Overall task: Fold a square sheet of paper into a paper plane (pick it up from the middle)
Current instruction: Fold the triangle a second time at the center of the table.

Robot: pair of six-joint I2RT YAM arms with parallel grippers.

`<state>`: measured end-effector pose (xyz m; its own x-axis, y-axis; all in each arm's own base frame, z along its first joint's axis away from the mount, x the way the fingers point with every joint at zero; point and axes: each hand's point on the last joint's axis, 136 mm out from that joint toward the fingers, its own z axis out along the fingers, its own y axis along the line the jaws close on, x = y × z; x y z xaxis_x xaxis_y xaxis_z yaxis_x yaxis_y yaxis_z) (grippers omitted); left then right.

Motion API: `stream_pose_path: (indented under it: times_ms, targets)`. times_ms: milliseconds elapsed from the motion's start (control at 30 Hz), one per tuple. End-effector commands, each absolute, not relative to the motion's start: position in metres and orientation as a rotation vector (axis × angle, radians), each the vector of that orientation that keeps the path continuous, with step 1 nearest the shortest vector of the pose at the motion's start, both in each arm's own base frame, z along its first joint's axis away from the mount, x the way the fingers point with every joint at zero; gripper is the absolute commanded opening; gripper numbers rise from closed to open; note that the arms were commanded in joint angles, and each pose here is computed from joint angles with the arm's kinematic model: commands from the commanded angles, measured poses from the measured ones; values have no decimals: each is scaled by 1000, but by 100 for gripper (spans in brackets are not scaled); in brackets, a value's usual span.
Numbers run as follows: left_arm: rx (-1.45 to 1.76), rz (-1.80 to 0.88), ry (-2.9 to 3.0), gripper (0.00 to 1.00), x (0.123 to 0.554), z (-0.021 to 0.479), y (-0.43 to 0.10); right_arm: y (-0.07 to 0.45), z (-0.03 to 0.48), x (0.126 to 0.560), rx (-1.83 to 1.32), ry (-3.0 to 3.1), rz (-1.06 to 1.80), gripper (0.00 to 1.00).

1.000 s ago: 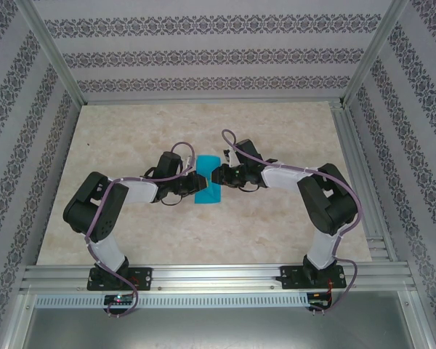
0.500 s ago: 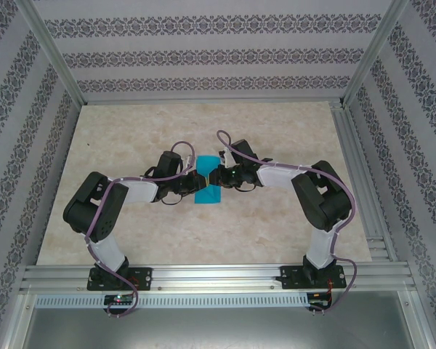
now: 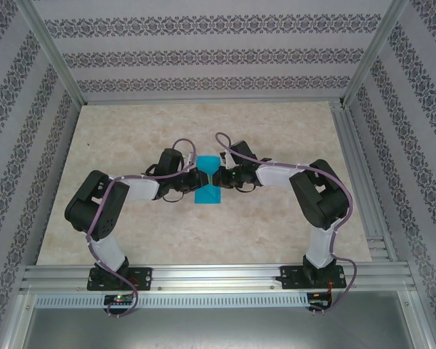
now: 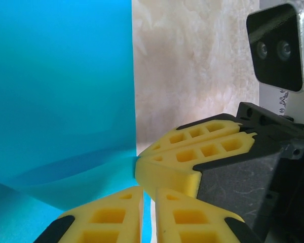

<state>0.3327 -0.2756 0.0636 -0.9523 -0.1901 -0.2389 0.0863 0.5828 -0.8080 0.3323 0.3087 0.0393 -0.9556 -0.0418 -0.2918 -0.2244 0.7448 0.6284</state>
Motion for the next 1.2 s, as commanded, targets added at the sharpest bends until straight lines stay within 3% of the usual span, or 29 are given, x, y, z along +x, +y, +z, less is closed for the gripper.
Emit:
stream_pose_path:
  times_ms: [0,1167]
  targets:
    - [-15,-1330,2499,16,335,68,-287,307,35,341,-224,2678,960,9]
    - [-25,-1276,2571,14,340,45,-290,292,19,353,-189,2699,820,11]
